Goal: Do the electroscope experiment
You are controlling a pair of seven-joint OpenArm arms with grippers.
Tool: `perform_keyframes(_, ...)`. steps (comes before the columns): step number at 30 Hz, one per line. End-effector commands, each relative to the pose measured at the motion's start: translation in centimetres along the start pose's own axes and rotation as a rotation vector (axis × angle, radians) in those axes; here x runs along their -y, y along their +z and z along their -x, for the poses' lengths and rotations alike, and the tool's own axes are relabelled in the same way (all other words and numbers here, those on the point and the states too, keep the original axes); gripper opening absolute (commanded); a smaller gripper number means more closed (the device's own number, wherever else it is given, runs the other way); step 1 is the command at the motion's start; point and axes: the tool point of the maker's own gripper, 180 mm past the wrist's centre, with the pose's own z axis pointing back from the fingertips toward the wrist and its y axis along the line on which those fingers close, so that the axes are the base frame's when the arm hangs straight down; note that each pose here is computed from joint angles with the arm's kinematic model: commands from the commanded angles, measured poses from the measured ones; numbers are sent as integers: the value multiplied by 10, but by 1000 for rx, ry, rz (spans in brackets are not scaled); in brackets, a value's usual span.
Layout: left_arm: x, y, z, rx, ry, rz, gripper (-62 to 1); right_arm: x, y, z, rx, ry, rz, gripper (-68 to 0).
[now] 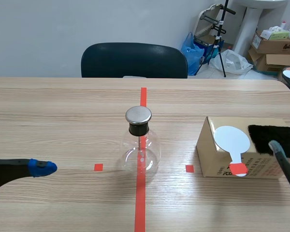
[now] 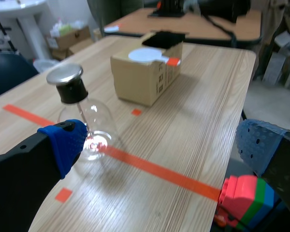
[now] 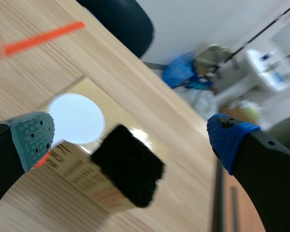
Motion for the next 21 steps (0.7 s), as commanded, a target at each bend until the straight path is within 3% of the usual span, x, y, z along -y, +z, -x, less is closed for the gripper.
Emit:
perform_keyframes(1,-9,-3,-4,16,-15,-19,14,9,-7,-10,46,-48,12,4)
perform_keyframes(4,-14,-6,0,-12,-31,-21,14,18,-17,-19,86,-150,12,4)
perform_keyframes(8,-18,-6,-2,-4,-14,-41,14,19,-28,-33,140,-220,-36,4)
perform_keyframes(12,-27,-5,-7,22,14,-82,14,6,-36,-45,181,-246,-127,4)
perform_keyframes(15,-40,-3,-12,47,62,-133,14,-1,-42,-53,204,-260,-151,4)
perform_keyframes(17,-48,0,-17,69,94,-153,14,-7,-47,-53,197,-270,-165,4)
perform_keyframes(21,-59,2,-11,18,125,-194,14,-17,-55,-46,137,-281,-186,4)
